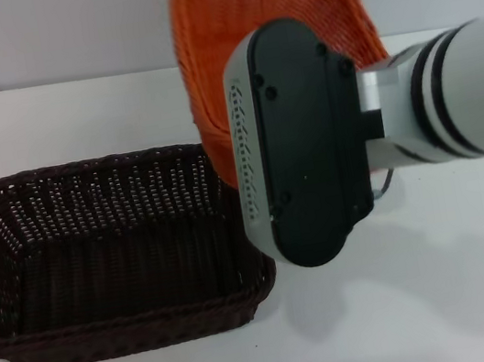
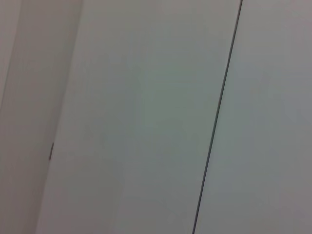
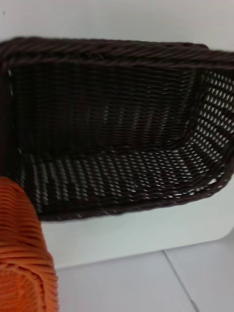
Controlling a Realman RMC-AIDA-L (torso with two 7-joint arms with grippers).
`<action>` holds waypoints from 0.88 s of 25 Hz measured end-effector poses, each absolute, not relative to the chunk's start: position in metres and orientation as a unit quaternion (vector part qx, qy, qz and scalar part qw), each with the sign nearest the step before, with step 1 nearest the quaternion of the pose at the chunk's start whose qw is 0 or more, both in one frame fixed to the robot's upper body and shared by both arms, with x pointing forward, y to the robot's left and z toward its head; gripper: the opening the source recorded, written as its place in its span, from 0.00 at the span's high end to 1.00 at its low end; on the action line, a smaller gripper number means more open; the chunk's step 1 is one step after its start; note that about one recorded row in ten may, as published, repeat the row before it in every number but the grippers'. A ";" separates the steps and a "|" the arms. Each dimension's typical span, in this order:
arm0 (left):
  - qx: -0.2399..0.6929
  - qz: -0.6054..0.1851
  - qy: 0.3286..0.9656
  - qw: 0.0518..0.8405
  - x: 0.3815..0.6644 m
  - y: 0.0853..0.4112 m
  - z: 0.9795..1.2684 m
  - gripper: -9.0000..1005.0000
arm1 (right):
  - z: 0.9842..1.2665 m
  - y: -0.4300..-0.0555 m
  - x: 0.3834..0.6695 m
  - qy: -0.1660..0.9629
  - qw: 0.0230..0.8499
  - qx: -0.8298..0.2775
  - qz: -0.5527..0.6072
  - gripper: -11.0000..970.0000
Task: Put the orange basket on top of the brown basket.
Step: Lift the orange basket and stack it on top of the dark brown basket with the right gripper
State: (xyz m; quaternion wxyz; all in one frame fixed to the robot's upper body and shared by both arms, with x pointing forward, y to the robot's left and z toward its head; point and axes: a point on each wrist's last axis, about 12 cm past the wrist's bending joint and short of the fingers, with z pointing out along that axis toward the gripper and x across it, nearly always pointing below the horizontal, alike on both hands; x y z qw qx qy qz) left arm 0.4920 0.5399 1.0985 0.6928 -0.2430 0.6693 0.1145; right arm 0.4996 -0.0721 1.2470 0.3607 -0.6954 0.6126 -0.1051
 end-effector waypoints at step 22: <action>-0.255 0.097 0.672 0.688 0.497 0.533 1.091 0.49 | 1.268 -0.058 0.495 0.302 0.457 -0.835 -0.045 0.81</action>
